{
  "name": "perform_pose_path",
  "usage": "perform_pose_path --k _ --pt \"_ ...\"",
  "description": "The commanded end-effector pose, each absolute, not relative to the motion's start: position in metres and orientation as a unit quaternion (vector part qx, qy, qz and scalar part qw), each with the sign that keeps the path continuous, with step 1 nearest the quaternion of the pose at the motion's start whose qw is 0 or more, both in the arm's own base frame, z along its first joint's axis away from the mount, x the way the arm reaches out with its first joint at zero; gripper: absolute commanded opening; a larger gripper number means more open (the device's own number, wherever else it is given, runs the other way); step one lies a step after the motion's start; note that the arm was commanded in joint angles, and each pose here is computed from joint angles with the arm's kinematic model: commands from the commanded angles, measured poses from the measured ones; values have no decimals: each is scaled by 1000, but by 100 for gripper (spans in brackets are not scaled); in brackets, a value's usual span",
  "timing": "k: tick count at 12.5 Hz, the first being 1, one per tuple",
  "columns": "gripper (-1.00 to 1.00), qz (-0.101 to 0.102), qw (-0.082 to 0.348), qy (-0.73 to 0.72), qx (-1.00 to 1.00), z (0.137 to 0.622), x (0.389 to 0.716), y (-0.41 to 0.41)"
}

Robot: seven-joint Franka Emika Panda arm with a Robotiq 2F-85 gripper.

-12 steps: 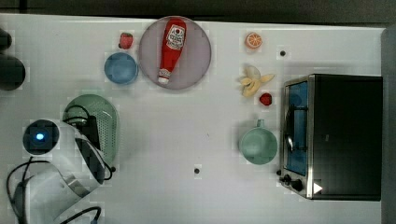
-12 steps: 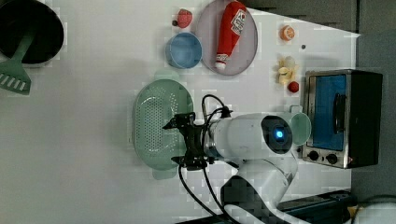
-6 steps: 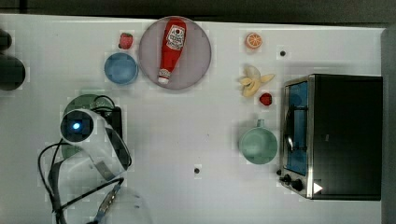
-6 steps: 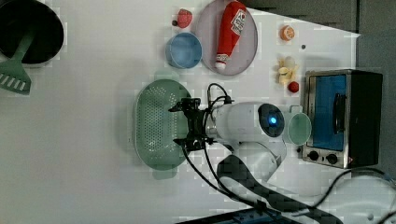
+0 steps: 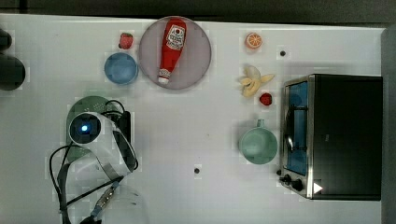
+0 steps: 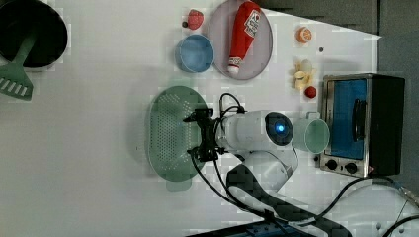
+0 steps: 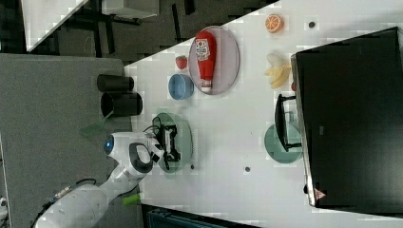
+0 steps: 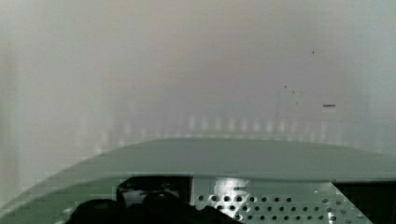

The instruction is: Drag strainer left to right.

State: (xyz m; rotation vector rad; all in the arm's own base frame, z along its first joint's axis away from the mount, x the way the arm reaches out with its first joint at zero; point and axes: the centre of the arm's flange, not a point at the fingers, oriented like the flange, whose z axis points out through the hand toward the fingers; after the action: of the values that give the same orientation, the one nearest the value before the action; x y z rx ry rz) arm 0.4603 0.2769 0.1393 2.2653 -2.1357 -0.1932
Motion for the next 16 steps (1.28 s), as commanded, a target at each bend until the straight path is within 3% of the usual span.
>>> perform_pose_path --k 1,16 --pt "100 -42 -6 -704 709 164 476 268" --pt "100 -18 31 -702 711 158 497 80"
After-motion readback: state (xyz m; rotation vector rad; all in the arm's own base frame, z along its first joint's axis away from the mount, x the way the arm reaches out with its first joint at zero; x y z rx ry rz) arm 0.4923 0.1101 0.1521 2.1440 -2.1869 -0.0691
